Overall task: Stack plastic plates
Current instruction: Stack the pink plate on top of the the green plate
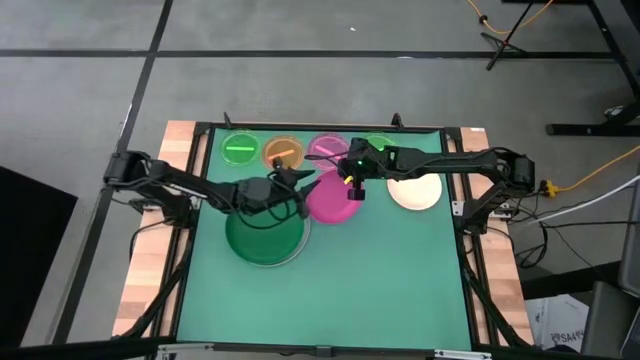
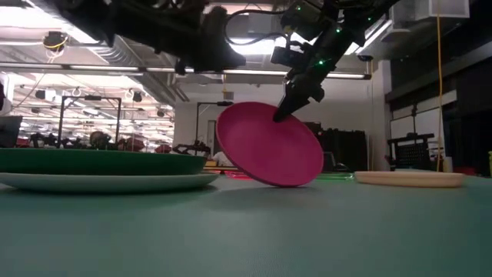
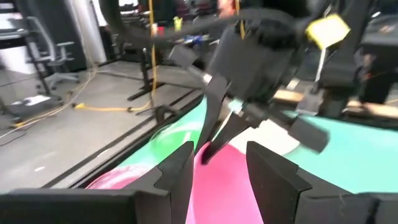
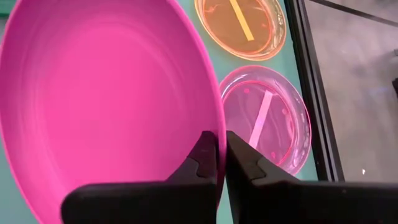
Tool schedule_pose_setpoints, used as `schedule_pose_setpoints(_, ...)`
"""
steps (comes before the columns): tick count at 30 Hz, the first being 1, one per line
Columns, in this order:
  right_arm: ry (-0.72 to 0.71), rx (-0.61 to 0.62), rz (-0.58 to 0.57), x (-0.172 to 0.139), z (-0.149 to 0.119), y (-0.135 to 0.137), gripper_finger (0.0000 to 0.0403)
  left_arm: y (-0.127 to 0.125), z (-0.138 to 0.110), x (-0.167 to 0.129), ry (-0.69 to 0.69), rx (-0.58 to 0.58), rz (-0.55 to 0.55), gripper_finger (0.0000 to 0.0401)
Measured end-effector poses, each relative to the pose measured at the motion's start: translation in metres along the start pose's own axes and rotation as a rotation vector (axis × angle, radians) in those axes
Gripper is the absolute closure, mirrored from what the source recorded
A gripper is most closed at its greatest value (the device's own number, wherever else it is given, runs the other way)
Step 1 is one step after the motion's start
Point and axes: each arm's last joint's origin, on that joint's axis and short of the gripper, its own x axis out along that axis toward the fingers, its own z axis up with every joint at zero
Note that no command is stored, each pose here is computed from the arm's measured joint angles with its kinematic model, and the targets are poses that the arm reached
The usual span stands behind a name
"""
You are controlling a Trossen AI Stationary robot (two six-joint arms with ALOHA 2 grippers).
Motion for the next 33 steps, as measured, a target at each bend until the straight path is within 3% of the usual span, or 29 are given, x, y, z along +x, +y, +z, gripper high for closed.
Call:
schedule_pose_setpoints(9,-0.045,0.008,-0.020,0.000,0.004,-0.002,0.0402,-0.006,-0.024,0.011,0.070,0.052,0.039,0.0260)
schedule_pose_setpoints(15,-0.042,0.007,-0.017,0.000,0.004,-0.001,0.0402,-0.004,-0.028,0.013,0.075,0.059,0.132,0.0260)
schedule_pose_setpoints(23,-0.044,0.007,-0.016,0.000,0.004,-0.001,0.0402,-0.002,-0.030,0.013,0.100,0.065,0.149,0.0260)
schedule_pose_setpoints(33,-0.075,0.009,-0.029,0.000,0.007,-0.003,0.0402,0.007,-0.044,0.015,0.214,0.000,0.178,0.0260)
